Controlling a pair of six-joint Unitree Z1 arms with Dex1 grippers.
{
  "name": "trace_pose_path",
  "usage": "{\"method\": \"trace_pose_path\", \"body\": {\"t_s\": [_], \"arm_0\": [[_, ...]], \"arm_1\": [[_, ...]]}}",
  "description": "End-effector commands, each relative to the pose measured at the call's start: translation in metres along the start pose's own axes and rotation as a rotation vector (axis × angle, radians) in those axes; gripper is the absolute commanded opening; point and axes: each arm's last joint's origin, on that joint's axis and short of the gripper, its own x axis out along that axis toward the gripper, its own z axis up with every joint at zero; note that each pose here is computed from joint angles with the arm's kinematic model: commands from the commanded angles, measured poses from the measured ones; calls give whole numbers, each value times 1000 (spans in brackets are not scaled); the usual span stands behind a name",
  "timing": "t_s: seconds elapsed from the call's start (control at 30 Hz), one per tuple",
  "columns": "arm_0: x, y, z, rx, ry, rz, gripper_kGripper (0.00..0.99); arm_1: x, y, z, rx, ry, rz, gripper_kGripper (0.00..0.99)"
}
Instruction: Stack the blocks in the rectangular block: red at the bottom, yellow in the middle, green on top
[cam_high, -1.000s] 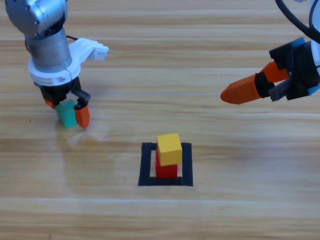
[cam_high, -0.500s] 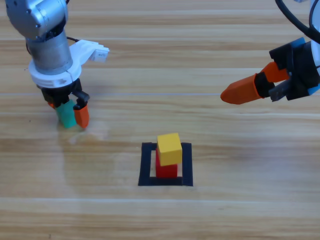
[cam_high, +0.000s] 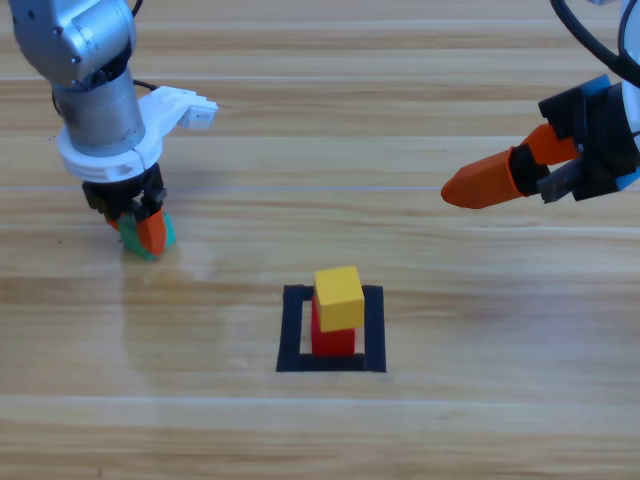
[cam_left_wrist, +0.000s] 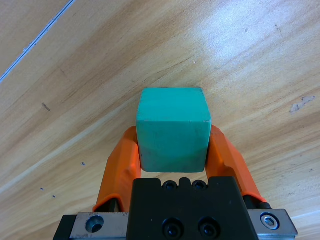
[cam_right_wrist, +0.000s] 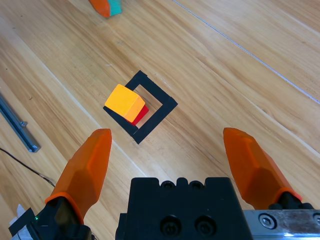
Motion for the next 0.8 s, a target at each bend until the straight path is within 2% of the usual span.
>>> {"method": "trace_pose_path", "body": {"t_s": [0.03,0.1,0.17,0.27,0.43,0.5,0.6,0.8], "arm_0": [[7,4,-4,-59,17,-2,449],[4,4,-4,-97,10,1,362],[2,2,-4,-170,2,3,359],[-8,-27,4,-274,-20,24,357],[-54,-57,16,-457,-34,-54,348],[-70,-74,28,-496,-32,-54,284],[-88,-91,29,-545,-18,-44,81],[-100,-132,22,-534,-9,-53,74]], "arm_1": [[-1,-7,-7,15,14,-8,983],[-1,-7,-7,15,14,-8,983],[-1,-7,-7,15,14,-8,983],[-2,-6,-7,16,12,-7,983],[-1,-6,-7,15,13,-4,983],[-1,-5,-7,14,13,-3,983],[-2,-5,-7,13,12,-3,983],[-2,-5,-7,12,11,-4,983]]}}
